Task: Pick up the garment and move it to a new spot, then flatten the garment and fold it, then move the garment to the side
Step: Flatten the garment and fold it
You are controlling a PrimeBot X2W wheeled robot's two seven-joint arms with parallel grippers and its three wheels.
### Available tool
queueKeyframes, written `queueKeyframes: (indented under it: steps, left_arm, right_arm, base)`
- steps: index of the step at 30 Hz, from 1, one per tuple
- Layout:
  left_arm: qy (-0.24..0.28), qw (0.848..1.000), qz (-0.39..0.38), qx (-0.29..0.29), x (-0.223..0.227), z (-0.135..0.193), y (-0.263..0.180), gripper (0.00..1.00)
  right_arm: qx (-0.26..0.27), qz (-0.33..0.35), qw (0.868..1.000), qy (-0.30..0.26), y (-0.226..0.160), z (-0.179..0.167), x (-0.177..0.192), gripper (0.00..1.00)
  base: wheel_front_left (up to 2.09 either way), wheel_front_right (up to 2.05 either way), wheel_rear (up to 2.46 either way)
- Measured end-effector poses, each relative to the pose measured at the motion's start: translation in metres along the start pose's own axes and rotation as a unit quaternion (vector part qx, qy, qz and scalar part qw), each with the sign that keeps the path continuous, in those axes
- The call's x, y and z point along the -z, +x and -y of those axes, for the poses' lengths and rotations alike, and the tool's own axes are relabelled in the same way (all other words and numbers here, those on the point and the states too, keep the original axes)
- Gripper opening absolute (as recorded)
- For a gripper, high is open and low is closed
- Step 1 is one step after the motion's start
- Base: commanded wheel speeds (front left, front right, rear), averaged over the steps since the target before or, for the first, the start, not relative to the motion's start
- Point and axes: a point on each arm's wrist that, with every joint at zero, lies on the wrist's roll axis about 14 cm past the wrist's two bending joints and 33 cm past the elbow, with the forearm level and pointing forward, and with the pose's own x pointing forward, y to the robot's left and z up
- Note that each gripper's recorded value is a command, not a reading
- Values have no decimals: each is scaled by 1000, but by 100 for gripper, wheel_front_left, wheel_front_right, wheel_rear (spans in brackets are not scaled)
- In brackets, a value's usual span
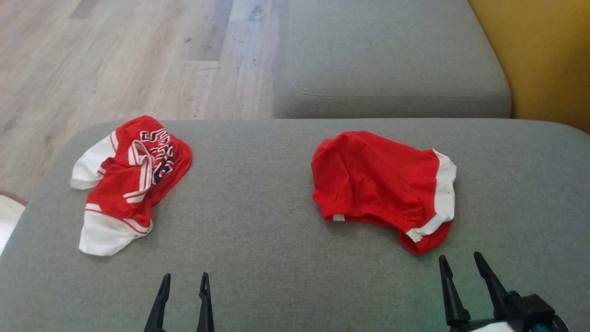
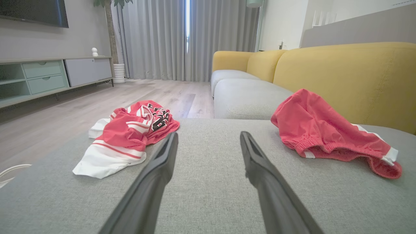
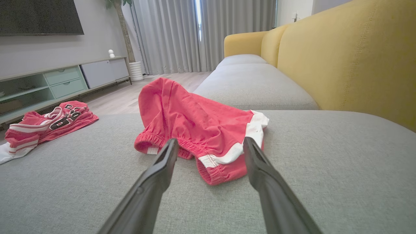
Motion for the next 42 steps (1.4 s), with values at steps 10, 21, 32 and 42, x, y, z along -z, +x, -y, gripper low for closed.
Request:
queueKeyframes:
  steps: [10, 21, 32, 42]
  left_arm:
    - [-24, 997, -52, 56, 27, 36, 9, 100]
    - [-62, 963, -119, 232, 55, 138, 44, 100]
    - [-199, 872, -248, 372, 80, 241, 59, 100]
    - [-244, 811, -323, 422, 92, 290, 70, 100]
  right_arm:
    - [41, -7, 999, 8, -11, 21, 6, 100]
    - [117, 5, 993, 1, -24, 63, -3, 100]
    - [181, -18, 983, -14, -34, 100, 3, 100]
    - [204, -38, 978, -24, -28, 117, 9, 100]
  base:
    - [0, 0, 0]
    - [0, 0, 0]
    - [0, 0, 0]
    - [0, 0, 0]
